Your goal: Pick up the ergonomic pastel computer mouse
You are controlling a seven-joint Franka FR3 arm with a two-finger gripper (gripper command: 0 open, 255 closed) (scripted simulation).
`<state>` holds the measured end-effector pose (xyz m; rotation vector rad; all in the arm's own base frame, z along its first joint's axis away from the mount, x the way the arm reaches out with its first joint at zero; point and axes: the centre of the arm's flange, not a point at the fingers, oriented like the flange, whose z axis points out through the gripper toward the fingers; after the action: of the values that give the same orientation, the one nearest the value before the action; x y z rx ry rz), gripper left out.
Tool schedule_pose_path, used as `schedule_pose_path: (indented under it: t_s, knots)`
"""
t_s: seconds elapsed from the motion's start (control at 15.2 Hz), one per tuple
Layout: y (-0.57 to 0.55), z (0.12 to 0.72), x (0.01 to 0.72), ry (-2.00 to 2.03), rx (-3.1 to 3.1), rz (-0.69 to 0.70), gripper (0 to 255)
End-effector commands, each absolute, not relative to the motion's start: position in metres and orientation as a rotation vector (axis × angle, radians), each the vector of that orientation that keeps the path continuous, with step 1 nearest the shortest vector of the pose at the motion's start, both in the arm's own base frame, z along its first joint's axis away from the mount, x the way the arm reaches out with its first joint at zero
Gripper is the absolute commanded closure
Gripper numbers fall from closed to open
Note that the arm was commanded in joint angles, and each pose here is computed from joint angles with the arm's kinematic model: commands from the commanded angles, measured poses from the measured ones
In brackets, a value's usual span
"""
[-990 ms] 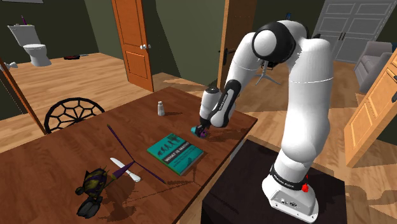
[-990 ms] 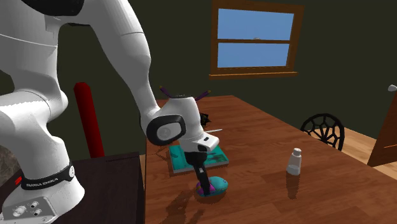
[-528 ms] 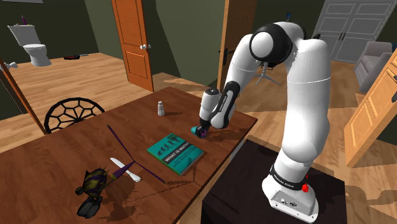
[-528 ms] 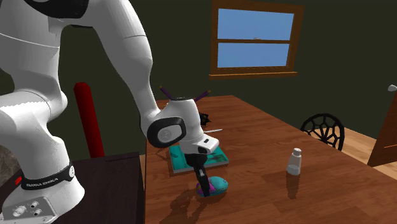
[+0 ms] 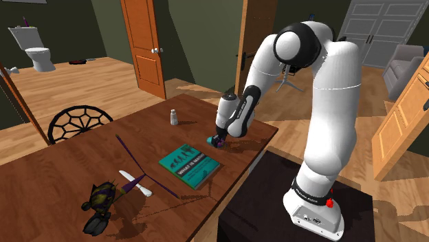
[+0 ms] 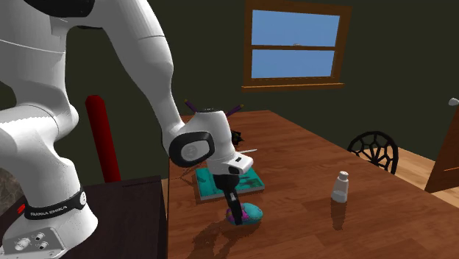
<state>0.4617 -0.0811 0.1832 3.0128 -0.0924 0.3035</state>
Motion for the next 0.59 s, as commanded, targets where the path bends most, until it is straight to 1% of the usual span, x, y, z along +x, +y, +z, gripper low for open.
schedule_pose_path:
  t_s: [0.0,0.53]
  knots:
    - [-0.081,0.192,0.462,-0.092,3.013,0.303,255]
    - [-0.081,0.235,0.462,-0.092,3.013,0.303,255]
